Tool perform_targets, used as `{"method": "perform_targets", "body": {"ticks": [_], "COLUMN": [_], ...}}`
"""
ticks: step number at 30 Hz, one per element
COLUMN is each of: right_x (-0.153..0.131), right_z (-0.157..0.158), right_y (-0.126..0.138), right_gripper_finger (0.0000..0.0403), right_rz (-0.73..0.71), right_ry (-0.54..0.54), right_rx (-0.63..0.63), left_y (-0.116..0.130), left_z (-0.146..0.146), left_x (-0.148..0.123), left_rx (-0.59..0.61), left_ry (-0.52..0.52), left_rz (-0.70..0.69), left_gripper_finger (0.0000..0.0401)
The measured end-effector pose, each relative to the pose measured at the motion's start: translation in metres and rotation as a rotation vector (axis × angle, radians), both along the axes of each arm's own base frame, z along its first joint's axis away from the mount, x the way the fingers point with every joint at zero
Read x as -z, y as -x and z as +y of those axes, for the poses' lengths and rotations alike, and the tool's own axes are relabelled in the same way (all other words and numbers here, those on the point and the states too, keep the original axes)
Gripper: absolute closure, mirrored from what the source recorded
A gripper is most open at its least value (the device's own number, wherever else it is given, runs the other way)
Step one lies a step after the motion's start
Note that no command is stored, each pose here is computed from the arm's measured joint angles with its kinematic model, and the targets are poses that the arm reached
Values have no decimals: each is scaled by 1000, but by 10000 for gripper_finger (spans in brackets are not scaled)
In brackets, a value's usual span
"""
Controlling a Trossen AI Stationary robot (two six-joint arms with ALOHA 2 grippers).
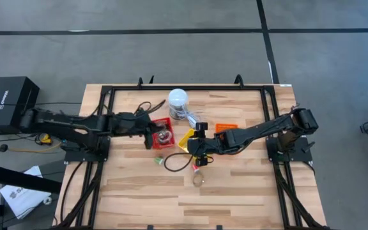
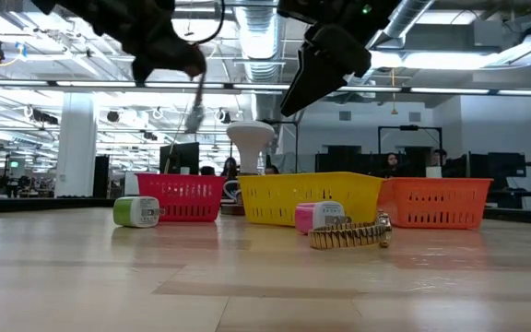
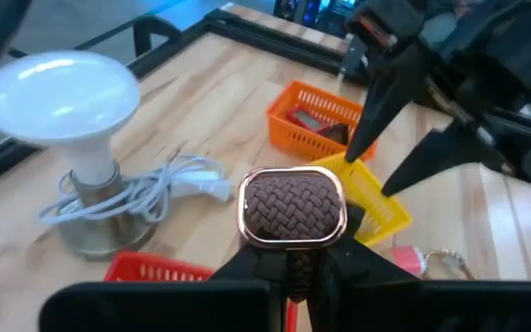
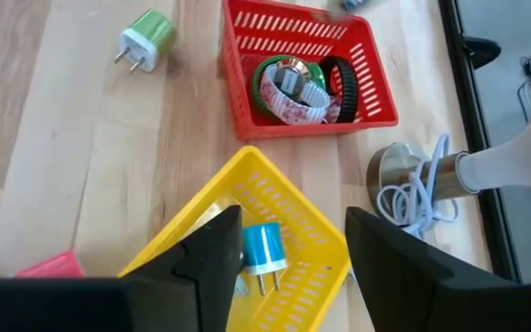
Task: Pick & Place Office items
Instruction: Put the brown watch into the red basket
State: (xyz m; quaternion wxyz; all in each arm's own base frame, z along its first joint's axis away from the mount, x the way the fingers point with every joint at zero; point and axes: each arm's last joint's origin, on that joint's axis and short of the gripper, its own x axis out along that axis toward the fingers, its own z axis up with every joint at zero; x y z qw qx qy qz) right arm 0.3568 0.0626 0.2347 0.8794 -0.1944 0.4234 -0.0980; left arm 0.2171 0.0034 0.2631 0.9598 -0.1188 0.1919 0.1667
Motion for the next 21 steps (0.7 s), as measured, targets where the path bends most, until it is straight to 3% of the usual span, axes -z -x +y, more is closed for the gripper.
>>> {"method": "perform_targets", "body": {"ticks": [5, 12, 21], "right_x": [0, 1, 1], "right_z": [0, 4, 21], "right_y": [0, 1, 3], "right_gripper_finger": [229, 234, 234], "right_rz": [-2, 5, 10], "right_ry": [-8, -97, -158], "right_rx": [0, -21, -106], "left_y": [1, 6, 7], "left_z": [1, 9, 13], "left_x": [21, 68, 73], "left_rx": [-20, -157, -192], "left_ry": [26, 66, 54], "left_rz": [60, 203, 215], "left_gripper_finger": [391, 387, 339]}}
